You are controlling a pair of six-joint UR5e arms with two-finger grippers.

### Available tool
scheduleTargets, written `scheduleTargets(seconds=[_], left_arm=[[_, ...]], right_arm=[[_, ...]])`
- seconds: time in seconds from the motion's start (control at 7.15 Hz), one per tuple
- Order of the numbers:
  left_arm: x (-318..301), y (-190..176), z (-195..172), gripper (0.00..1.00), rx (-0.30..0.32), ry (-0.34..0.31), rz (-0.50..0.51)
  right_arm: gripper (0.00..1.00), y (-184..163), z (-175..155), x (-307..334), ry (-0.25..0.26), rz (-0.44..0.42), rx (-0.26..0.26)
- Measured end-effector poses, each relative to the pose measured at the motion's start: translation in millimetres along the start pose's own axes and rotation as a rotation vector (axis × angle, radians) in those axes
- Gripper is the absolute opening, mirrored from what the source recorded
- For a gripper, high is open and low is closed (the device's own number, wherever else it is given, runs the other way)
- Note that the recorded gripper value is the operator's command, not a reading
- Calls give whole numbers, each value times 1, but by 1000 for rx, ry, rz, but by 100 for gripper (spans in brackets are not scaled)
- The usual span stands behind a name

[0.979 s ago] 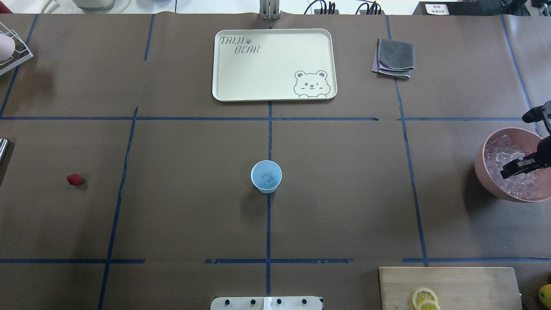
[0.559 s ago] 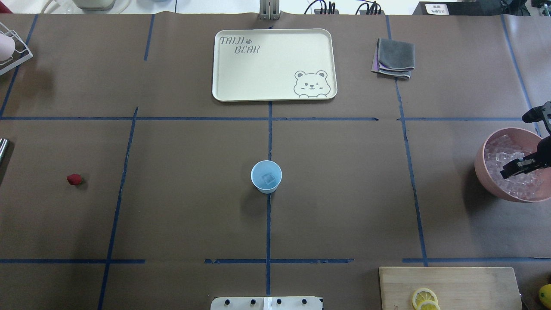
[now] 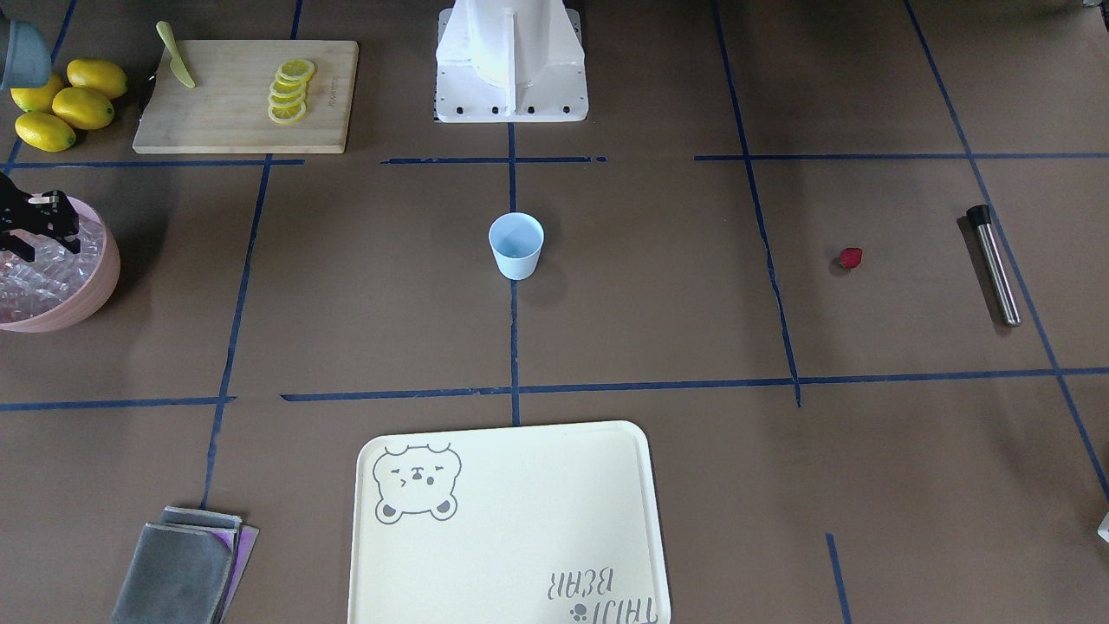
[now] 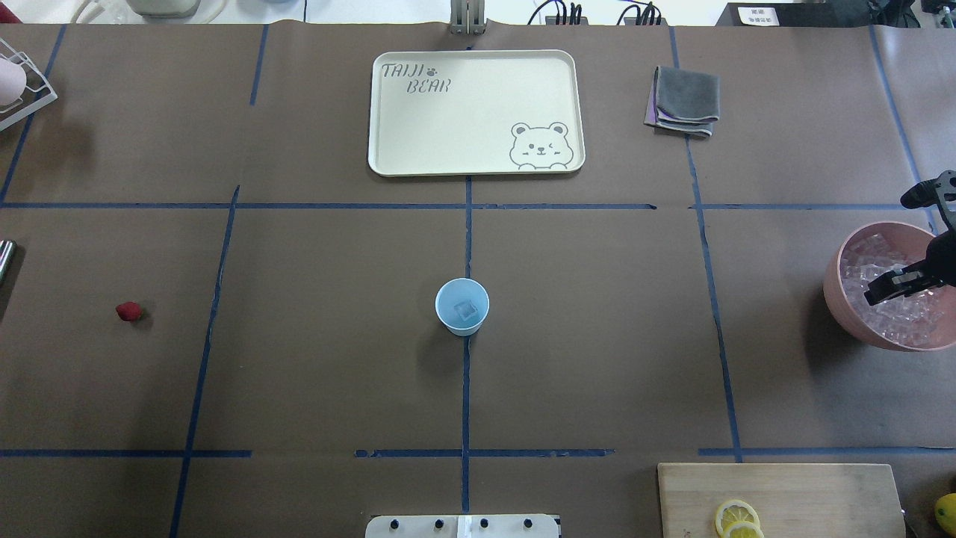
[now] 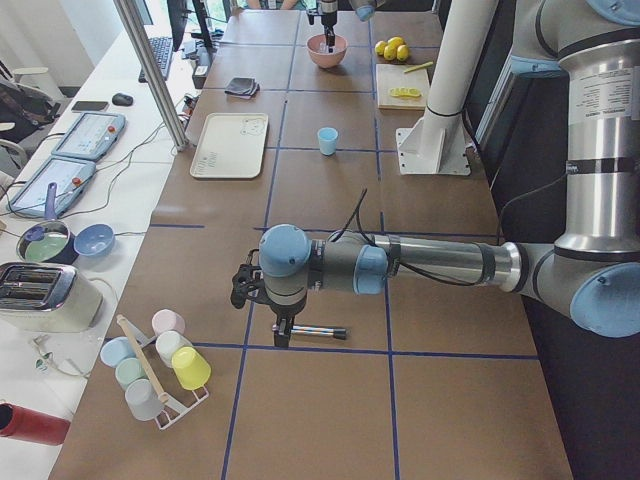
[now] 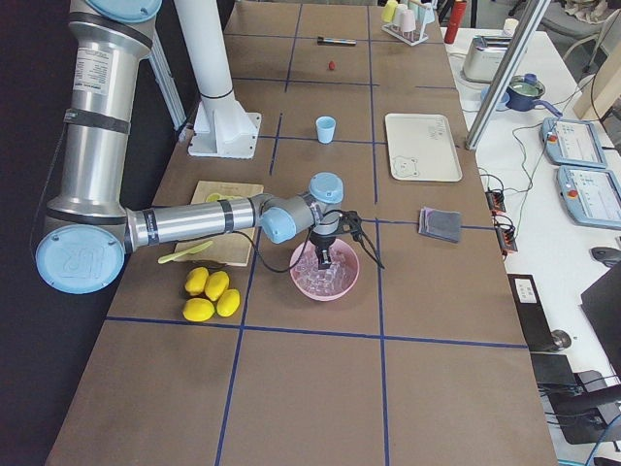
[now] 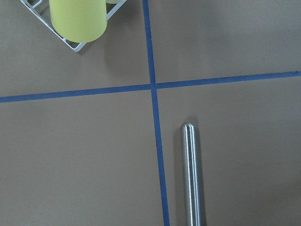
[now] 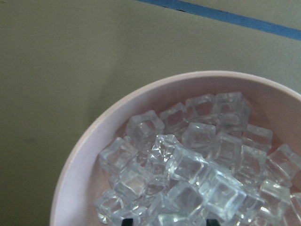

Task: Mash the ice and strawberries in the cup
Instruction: 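Lower the right gripper into the bowl and grasp another ice cube, then carry the ice cube with the right gripper over the blue cup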

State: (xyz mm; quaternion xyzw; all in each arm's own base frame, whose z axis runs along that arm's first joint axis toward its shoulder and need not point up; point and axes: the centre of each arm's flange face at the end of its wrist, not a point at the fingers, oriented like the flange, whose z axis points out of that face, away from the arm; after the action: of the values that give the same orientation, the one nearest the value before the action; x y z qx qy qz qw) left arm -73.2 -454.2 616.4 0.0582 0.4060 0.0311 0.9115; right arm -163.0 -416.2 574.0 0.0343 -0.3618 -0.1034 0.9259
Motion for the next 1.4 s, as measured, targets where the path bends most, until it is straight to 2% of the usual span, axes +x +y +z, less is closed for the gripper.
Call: scheduleTargets(seconds=[0.14, 0.28, 0.42, 0.84, 1.26, 1.4], left_arm=[[0, 0, 0, 100, 0, 0, 0], [0, 0, 0, 100, 1, 1, 0], [0, 0, 0, 100, 1, 1, 0], [1, 0, -1, 100, 1, 2, 0], [2, 3, -2, 100, 3, 1, 2], [2, 4, -2, 100, 2, 1, 0]], right_arm=[[33, 0, 0, 1, 0, 1, 0], [6, 1, 0, 2, 1, 2, -1], [0, 2, 0, 3, 2, 3, -1], [0, 4, -11, 1, 0, 0, 19], [0, 3, -69, -23, -16, 4, 74], [0, -10, -91, -44, -19, 6, 79]])
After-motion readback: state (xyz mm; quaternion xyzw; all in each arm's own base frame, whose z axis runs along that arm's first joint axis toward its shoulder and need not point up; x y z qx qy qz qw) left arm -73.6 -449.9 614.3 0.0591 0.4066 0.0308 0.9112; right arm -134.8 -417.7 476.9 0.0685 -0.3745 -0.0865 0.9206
